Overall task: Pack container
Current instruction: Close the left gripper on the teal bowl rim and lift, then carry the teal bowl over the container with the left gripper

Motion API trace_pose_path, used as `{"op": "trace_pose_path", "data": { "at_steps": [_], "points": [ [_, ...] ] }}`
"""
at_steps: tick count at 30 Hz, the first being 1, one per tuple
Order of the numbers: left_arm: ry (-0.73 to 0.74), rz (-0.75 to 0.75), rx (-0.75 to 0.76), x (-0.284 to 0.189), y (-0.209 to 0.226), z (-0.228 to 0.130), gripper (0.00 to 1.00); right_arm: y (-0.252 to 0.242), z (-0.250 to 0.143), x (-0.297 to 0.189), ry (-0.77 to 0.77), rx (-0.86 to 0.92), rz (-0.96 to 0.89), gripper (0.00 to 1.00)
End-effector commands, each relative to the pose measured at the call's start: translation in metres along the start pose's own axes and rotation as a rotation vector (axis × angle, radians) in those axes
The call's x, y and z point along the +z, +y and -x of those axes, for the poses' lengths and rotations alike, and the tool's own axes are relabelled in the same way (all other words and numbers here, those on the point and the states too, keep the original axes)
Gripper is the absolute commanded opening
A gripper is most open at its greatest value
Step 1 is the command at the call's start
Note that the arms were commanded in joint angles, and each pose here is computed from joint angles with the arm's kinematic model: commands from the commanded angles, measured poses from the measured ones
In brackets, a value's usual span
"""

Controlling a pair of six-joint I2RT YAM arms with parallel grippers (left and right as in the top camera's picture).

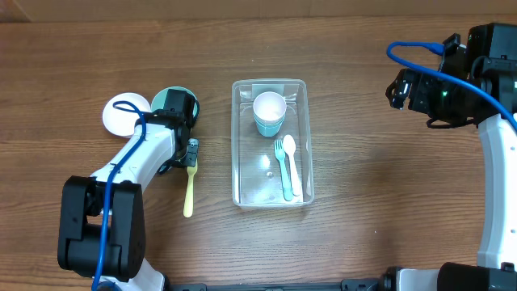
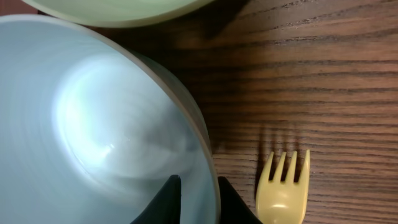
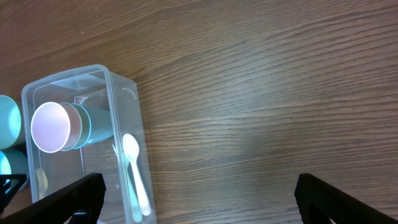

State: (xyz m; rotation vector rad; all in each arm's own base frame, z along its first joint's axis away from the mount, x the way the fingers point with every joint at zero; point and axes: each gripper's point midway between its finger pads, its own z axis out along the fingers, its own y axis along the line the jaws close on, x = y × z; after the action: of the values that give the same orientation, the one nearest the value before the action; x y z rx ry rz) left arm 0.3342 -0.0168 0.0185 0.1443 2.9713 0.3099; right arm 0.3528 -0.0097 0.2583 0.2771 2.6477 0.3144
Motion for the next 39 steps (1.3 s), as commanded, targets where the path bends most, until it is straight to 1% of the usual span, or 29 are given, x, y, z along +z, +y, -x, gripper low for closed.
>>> {"op": "trace_pose_path", "data": {
  "at_steps": [1, 3, 4, 6, 15, 17, 18, 21, 26, 28, 30, 33, 36, 39],
  "points": [
    [-0.004, 0.021, -0.009, -0.005, 0.005, 0.002, 0.17, 0.001, 0.007, -0.008, -0.033, -0.004, 0.001, 1.00],
    [-0.018, 0.021, -0.012, -0.011, 0.006, 0.007, 0.13, 0.001, 0.007, -0.008, -0.033, -0.004, 0.001, 1.00],
    [-0.020, 0.021, -0.012, -0.013, 0.007, 0.009, 0.09, 0.001, 0.007, -0.008, -0.033, -0.004, 0.001, 1.00],
    [-0.021, 0.020, -0.013, -0.015, 0.007, 0.010, 0.05, 0.001, 0.007, -0.008, -0.033, -0.004, 0.001, 1.00],
    [-0.032, 0.032, -0.016, -0.028, 0.012, 0.020, 0.04, 0.001, 0.007, -0.008, -0.033, -0.004, 0.001, 1.00],
    [-0.043, 0.036, -0.018, -0.039, 0.015, 0.028, 0.04, 0.001, 0.007, -0.008, -0.033, -0.004, 0.001, 1.00],
    [-0.055, 0.037, -0.021, -0.054, 0.017, 0.037, 0.04, 0.001, 0.007, -0.008, -0.033, -0.004, 0.001, 1.00],
    [-0.069, 0.034, -0.050, -0.082, 0.021, 0.050, 0.04, 0.001, 0.007, -0.008, -0.033, -0.004, 0.001, 1.00],
    [-0.085, 0.024, -0.074, -0.133, 0.019, 0.060, 0.04, 0.001, 0.007, -0.008, -0.033, -0.004, 0.001, 1.00],
    [-0.089, 0.012, -0.069, -0.150, 0.011, 0.059, 0.04, 0.001, 0.007, -0.008, -0.033, -0.004, 0.001, 1.00],
    [-0.101, -0.025, -0.031, -0.168, -0.007, 0.059, 0.04, 0.001, 0.007, -0.008, -0.033, -0.004, 0.001, 1.00],
    [-0.135, -0.102, 0.055, -0.195, -0.047, 0.053, 0.04, 0.001, 0.007, -0.008, -0.033, -0.004, 0.001, 1.00],
    [-0.148, -0.174, 0.152, -0.215, -0.089, 0.034, 0.04, 0.001, 0.007, -0.008, -0.033, -0.004, 0.001, 1.00],
    [-0.148, -0.197, 0.224, -0.226, -0.124, 0.015, 0.04, 0.001, 0.007, -0.008, -0.033, -0.004, 0.001, 1.00]
  ]
}}
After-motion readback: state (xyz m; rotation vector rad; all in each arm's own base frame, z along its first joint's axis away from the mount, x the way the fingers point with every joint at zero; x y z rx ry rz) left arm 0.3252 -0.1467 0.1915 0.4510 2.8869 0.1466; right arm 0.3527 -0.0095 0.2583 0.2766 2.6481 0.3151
